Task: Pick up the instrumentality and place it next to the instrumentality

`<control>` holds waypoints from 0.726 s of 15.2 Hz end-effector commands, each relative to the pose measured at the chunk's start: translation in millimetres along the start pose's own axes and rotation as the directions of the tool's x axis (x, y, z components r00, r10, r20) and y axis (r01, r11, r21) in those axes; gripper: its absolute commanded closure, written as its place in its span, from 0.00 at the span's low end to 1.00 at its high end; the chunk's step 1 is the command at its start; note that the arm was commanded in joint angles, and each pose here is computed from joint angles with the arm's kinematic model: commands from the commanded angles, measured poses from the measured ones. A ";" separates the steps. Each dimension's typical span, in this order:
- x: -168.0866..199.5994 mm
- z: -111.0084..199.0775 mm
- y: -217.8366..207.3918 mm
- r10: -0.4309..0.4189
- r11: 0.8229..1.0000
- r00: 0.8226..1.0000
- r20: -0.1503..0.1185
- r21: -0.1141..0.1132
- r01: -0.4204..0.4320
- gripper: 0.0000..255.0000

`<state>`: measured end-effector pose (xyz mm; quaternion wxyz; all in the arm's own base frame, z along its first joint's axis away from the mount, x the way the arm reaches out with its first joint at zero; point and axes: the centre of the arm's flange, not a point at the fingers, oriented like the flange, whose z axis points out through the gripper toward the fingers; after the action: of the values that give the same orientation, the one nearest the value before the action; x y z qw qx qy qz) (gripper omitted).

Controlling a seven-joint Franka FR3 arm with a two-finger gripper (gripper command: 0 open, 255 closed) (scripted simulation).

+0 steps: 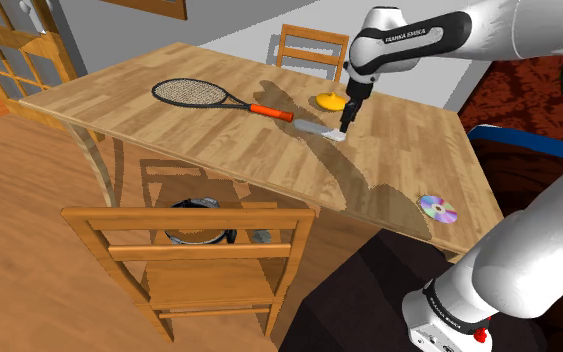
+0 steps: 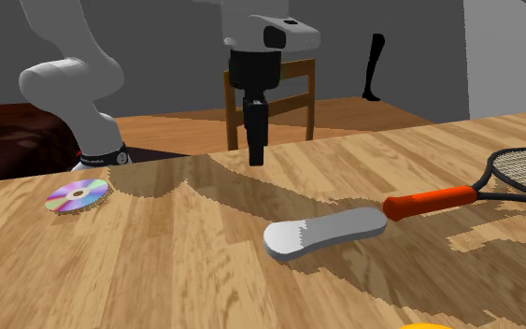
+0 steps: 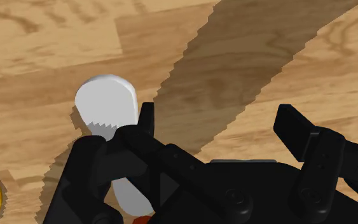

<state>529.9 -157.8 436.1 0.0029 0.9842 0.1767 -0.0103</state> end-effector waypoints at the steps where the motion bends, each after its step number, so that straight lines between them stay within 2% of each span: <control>1: 18.1 10.8 13.2 -0.027 1.000 1.000 -0.002 -0.004 0.027 0.00; 11: 111.8 62.8 85.7 -0.150 0.989 0.989 -0.011 -0.021 0.150 0.00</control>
<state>653.2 -195.1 377.6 0.0103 0.9700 0.2430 -0.0035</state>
